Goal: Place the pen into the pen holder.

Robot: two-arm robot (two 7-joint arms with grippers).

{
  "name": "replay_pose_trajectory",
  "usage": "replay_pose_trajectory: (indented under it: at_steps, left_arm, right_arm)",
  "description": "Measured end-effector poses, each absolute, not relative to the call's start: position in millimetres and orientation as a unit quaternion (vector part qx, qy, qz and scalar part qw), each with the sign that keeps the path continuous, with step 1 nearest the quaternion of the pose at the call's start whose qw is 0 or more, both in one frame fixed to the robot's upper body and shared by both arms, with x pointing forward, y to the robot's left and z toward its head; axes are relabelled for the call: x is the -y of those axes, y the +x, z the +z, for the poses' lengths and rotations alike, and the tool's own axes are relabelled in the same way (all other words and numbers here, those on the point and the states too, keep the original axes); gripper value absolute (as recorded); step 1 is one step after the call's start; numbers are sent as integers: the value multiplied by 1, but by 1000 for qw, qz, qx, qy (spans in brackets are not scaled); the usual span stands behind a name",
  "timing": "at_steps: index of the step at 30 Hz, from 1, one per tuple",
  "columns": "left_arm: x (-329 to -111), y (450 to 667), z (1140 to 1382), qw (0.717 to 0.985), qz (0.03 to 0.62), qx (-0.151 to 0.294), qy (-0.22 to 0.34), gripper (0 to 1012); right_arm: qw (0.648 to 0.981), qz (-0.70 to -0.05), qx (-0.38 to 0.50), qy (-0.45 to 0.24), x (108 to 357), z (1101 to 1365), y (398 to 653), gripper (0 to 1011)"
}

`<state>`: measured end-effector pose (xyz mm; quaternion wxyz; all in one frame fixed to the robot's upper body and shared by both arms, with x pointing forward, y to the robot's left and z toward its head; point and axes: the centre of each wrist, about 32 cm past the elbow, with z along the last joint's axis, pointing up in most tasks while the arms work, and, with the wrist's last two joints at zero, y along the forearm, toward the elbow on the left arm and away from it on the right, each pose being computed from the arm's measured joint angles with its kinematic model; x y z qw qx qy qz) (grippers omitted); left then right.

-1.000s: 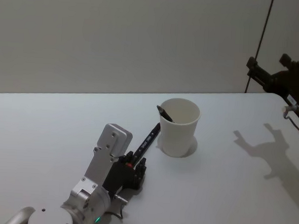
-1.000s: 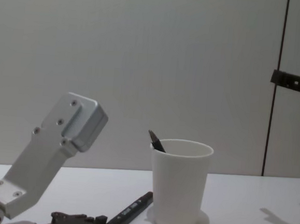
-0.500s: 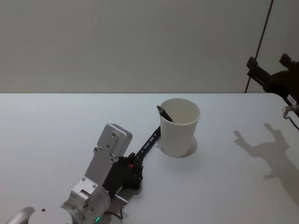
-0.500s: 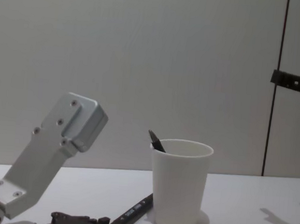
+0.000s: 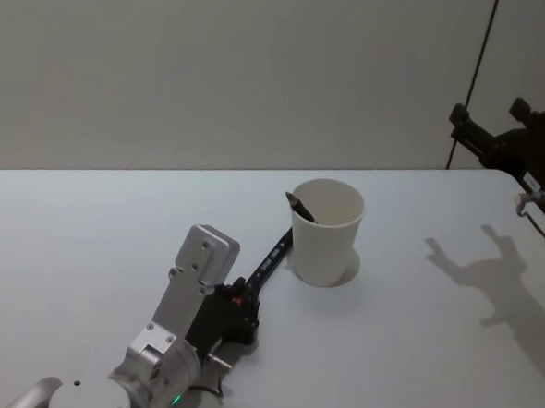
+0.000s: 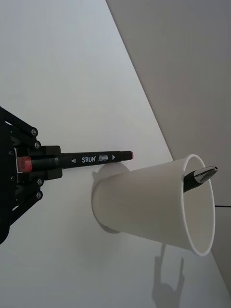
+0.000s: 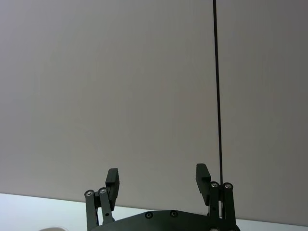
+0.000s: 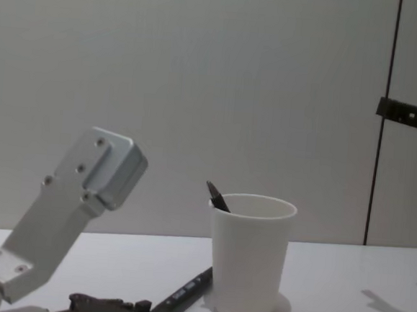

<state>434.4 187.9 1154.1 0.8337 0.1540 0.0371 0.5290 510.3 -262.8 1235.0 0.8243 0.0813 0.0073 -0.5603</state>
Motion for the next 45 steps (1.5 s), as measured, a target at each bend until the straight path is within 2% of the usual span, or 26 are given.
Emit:
replay_pose_trajectory:
  at_steps: [11,27,45]
  left_arm:
    - [-194,429,1162,828,546,-9,124,160]
    - [-204,424,1185,817,571,67,48,160]
    - [-204,440,1222,814,554,167,-63,160]
  right_arm:
    - [824,-560,-7,81,263,1235,510,1002]
    - [824,-560,-7,81,263,1235,510,1001]
    - [824,-560,-7,81,263,1235,510,1001]
